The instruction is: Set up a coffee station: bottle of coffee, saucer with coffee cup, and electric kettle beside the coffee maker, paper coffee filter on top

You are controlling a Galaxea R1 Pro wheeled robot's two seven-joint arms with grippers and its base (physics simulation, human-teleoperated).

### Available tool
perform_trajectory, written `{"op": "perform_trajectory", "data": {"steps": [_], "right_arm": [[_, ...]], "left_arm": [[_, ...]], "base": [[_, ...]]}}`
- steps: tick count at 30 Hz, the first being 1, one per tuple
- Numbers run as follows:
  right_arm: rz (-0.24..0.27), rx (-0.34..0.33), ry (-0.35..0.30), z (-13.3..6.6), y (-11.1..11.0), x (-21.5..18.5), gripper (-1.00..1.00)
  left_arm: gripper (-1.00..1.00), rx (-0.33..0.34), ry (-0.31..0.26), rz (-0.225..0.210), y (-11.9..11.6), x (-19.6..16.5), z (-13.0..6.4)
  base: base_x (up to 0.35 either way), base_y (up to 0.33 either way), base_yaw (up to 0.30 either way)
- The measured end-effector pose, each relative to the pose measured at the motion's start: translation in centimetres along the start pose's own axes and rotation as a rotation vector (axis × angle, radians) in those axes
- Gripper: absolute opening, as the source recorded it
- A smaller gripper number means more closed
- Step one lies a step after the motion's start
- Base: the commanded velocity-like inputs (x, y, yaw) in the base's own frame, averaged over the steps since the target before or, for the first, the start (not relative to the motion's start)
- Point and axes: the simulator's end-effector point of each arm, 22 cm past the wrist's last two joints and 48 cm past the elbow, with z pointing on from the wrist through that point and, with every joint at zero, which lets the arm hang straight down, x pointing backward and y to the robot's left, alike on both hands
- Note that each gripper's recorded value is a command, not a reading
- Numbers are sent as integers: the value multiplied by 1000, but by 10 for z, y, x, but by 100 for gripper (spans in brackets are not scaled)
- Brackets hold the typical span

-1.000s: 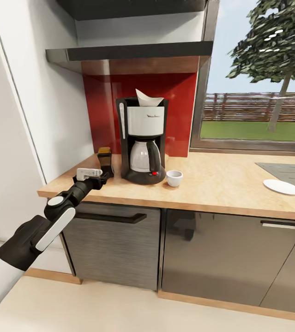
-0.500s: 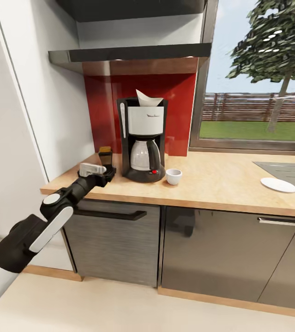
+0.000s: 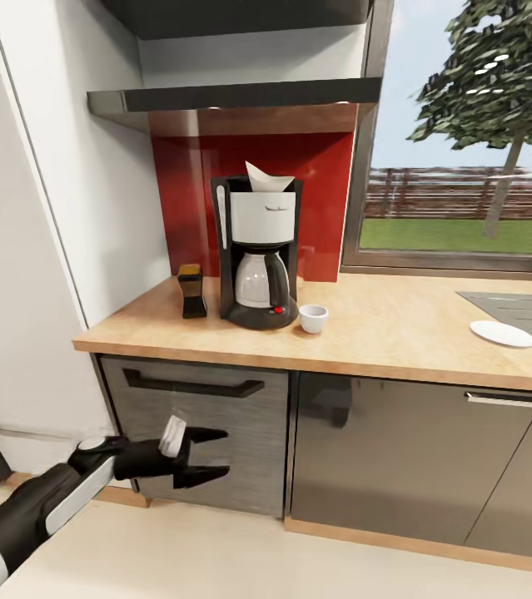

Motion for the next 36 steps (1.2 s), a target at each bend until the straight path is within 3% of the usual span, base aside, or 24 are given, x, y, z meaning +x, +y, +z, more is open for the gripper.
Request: {"op": "perform_trajectory", "data": {"steps": [2, 6, 7, 8, 9, 13, 16, 18, 21, 23, 26, 27, 36], "right_arm": [[1, -1, -4, 0, 1, -2, 100], [0, -27, -50, 7, 4, -23, 100], [0, -57, -77, 10, 10, -36, 100], [-6, -174, -125, 12, 33, -57, 100], [-8, -198, -134, 11, 38, -62, 100], [-14, -257, -155, 11, 49, -72, 100], [-16, -272, -162, 10, 52, -75, 100], [-17, -280, -165, 10, 53, -76, 100], [-17, -284, -166, 10, 53, -77, 100], [-18, -286, -166, 10, 54, -77, 100], [-18, -286, -165, 10, 54, -77, 100], [-18, -285, -164, 10, 54, -76, 100], [-13, -272, -176, 12, 59, -83, 100]], "left_arm": [[100, 7, 15, -45, 0, 37, -10], [100, -41, 66, -199, -7, 146, -50], [100, -67, 86, -255, -14, 183, -64], [100, -120, 113, -321, -25, 234, -85], [100, -168, 140, -373, -26, 260, -101], [100, -284, 177, -482, -35, 320, -121], [100, -355, 157, -496, -34, 336, -126], [100, -447, 91, -500, -23, 337, -132], [100, -639, 88, -506, 6, 351, -150], [100, -822, 115, -514, 31, 369, -159], [100, -932, 129, -524, 43, 380, -159], [100, -1072, 160, -530, 56, 393, -171], [100, -1072, 165, -576, 32, 414, -143]], "base": [[0, 0, 0], [0, 0, 0], [0, 0, 0], [0, 0, 0], [0, 0, 0], [0, 0, 0], [0, 0, 0], [0, 0, 0], [0, 0, 0], [0, 0, 0], [0, 0, 0], [0, 0, 0], [0, 0, 0]]}}
